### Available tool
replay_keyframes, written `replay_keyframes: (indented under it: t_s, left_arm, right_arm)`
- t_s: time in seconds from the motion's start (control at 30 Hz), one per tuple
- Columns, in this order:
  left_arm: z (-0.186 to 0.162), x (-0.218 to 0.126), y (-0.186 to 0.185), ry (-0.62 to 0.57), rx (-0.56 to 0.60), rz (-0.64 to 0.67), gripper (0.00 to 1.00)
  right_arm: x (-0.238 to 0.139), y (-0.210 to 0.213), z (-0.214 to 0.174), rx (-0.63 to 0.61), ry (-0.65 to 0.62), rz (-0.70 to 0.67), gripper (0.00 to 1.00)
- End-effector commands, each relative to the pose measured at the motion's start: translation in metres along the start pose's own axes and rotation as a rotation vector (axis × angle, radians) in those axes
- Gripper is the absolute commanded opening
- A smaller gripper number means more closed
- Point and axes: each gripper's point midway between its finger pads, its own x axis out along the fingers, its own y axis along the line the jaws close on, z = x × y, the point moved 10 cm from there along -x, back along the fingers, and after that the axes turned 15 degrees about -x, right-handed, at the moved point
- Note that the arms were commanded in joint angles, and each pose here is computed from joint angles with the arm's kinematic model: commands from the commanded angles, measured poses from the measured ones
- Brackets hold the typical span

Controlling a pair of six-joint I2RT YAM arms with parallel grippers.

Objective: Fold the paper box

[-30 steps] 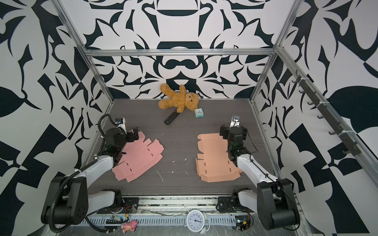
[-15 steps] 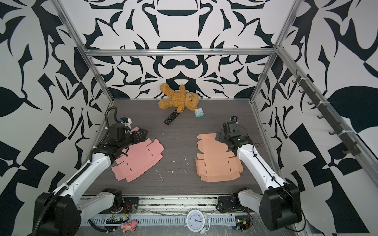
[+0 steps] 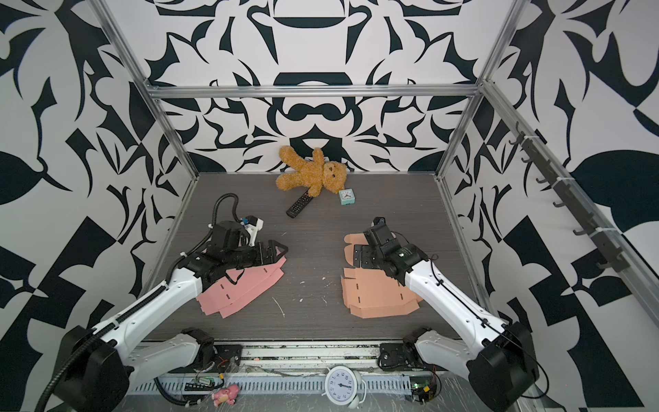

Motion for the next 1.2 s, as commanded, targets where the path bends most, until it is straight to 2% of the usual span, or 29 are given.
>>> replay_keyframes:
  t_s: [0.0,0.27,0.5,0.63,0.9,1.17]
  left_arm:
    - [-0.008,0.011,-0.016,0.080,-0.014,-0.019,0.99]
    - [-0.021,0.049,-0.030,0.194,-0.037,-0.036,0.99]
    - [-0.029,0.086,-0.044,0.287,-0.030,-0.081,1.00]
    - [-0.028,0.107,-0.052,0.317,-0.041,-0.118,0.94]
    - [-0.026,0.140,-0.057,0.327,-0.078,-0.114,0.87]
    - [-0.023,0.161,-0.056,0.323,-0.100,-0.107,0.86]
  right_arm:
    - [-0.014,0.006,0.004,0.002,-0.003,0.038,1.00]
    - [-0.017,0.010,-0.007,0.009,0.021,0.125,1.00]
    - [-0.021,0.010,-0.008,0.028,0.020,0.138,1.00]
    - [-0.016,0.009,-0.016,0.048,0.036,0.135,1.00]
    - [-0.013,0.009,-0.032,0.086,0.031,0.165,1.00]
    - [-0.014,0.009,-0.039,0.093,0.029,0.182,0.99]
